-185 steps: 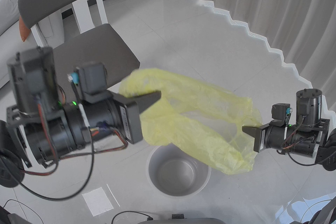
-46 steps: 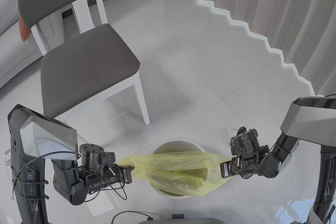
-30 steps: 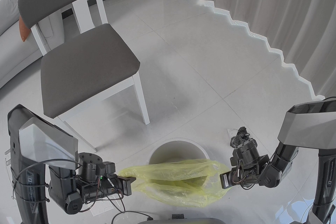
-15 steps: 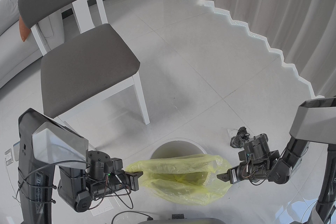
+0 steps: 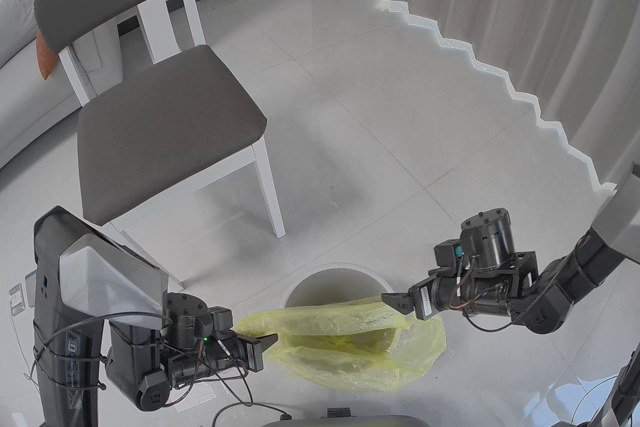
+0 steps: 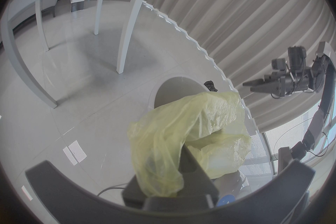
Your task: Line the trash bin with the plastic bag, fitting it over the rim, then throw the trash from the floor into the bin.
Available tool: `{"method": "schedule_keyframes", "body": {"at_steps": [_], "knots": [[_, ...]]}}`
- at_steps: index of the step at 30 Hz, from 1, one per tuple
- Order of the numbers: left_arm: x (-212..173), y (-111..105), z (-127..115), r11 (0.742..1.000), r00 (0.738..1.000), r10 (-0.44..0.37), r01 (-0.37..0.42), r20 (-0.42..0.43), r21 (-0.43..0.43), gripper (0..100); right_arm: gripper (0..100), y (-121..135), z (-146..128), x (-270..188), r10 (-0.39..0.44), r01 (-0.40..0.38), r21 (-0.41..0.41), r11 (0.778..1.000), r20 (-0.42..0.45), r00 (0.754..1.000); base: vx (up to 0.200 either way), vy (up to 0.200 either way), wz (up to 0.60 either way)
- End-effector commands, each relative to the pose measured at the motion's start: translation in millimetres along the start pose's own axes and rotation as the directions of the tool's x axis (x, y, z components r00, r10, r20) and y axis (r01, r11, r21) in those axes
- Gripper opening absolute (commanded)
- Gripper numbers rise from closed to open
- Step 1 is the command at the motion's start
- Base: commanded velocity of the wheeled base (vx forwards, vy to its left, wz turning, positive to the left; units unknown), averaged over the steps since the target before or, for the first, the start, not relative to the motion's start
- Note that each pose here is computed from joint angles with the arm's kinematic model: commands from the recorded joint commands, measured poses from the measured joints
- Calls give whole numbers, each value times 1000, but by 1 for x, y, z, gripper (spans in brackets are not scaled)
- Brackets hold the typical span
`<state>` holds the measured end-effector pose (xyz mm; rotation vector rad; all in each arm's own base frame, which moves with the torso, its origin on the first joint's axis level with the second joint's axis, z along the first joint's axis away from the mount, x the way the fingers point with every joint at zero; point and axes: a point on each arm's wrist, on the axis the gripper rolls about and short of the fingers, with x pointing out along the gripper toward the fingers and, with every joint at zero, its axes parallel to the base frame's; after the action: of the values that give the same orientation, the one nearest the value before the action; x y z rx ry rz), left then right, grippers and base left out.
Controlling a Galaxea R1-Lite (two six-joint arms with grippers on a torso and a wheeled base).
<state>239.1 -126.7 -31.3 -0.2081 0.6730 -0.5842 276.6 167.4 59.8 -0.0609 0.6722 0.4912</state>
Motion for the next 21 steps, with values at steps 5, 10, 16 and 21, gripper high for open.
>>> {"method": "schedule_keyframes", "body": {"at_steps": [5,10,16,21], "knots": [[-7,-1,3,1000,1000,0,0,18,4,100,100,29,5,40,105,-111,-158,981,-44,993,0,0,0],[-8,0,5,1000,1000,4,-4,29,1,100,100,37,0,47,160,-170,-194,966,-69,985,0,0,0],[-9,-1,6,1000,1000,3,-3,30,2,100,100,34,-9,59,152,-173,-257,951,-101,983,0,0,0],[-9,-4,7,1000,999,-3,3,37,9,100,100,32,-8,71,162,-184,-281,942,-102,982,0,0,0]]}}
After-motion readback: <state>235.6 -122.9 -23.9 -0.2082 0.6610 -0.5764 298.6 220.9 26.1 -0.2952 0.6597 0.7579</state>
